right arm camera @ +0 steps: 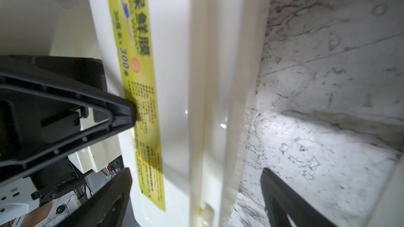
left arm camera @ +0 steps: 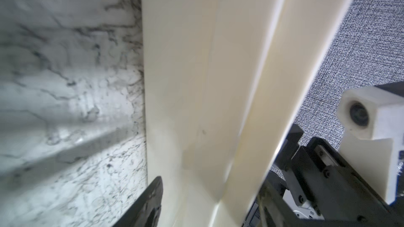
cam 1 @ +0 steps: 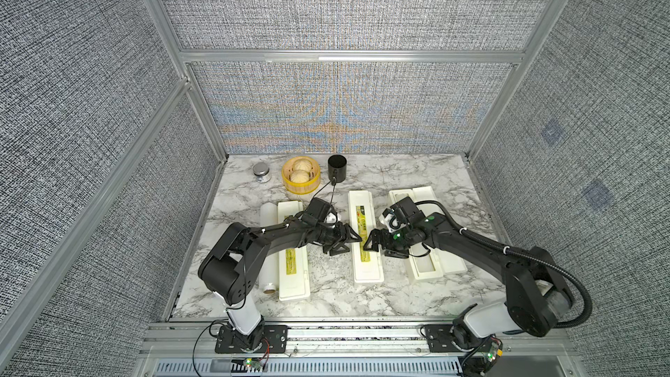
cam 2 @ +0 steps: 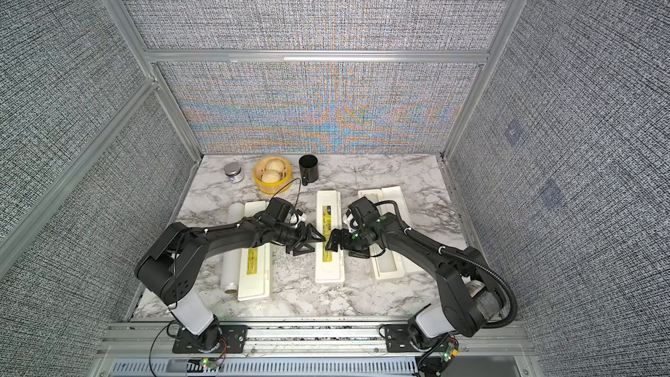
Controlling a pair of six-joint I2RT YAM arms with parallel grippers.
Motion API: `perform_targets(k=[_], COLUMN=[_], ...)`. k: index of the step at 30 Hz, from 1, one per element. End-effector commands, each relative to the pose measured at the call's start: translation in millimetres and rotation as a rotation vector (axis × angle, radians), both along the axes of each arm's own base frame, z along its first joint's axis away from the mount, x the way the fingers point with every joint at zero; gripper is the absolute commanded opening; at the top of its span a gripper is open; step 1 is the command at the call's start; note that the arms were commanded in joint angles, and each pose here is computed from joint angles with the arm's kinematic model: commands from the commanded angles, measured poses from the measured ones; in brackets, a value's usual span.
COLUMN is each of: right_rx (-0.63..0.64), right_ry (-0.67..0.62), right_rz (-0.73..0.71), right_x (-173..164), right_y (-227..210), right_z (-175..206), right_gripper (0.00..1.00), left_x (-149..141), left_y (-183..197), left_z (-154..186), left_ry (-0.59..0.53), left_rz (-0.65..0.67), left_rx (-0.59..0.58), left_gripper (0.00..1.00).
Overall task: Put plastic wrap rolls into dispensers
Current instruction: Close the lid on the plastic wrap cutting box.
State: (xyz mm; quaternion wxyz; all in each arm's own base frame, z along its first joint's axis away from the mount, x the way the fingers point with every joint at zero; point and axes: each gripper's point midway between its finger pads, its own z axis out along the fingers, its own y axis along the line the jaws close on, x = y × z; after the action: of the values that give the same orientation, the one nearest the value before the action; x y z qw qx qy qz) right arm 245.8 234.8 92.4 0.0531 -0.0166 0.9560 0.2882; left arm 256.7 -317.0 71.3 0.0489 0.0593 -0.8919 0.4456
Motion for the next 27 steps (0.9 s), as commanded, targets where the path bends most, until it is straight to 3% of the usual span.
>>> perform_targets(k=[1, 11, 15, 19, 27], right_rx=[-0.038, 0.008, 0.024, 0.060, 0.123], right_ry=[-0.025, -0.042, -0.033, -0.029, -0.008], right_rz=[0.005, -0.001, 0.011, 0.020, 0.040], right_x=[17.4, 86.0, 106.1, 120.6, 125.2], right_y=[-6.9, 8.0, 16.4, 22.3, 33.2], right_z=[2.0, 2.0, -5.9, -11.4, -18.1], right_gripper=[0.94, 0.91, 0.89, 0.82, 0.68], left_x=[1.8, 84.1, 103.3, 109.6, 87.5], left_y=[25.8, 5.3, -3.5, -5.3, 3.2], left_z=[-22.0, -6.8, -18.6, -30.0, -53.1], left_ry=[0.051, -0.018, -0.005, 0.016, 0.081], left_rz=[0.009, 0.033, 0.048, 0.060, 0.083], left_rx=[0.153, 0.093, 0.097, 0.109, 0.116], left_gripper=[0.67, 0.67, 0.67, 0.63, 0.57])
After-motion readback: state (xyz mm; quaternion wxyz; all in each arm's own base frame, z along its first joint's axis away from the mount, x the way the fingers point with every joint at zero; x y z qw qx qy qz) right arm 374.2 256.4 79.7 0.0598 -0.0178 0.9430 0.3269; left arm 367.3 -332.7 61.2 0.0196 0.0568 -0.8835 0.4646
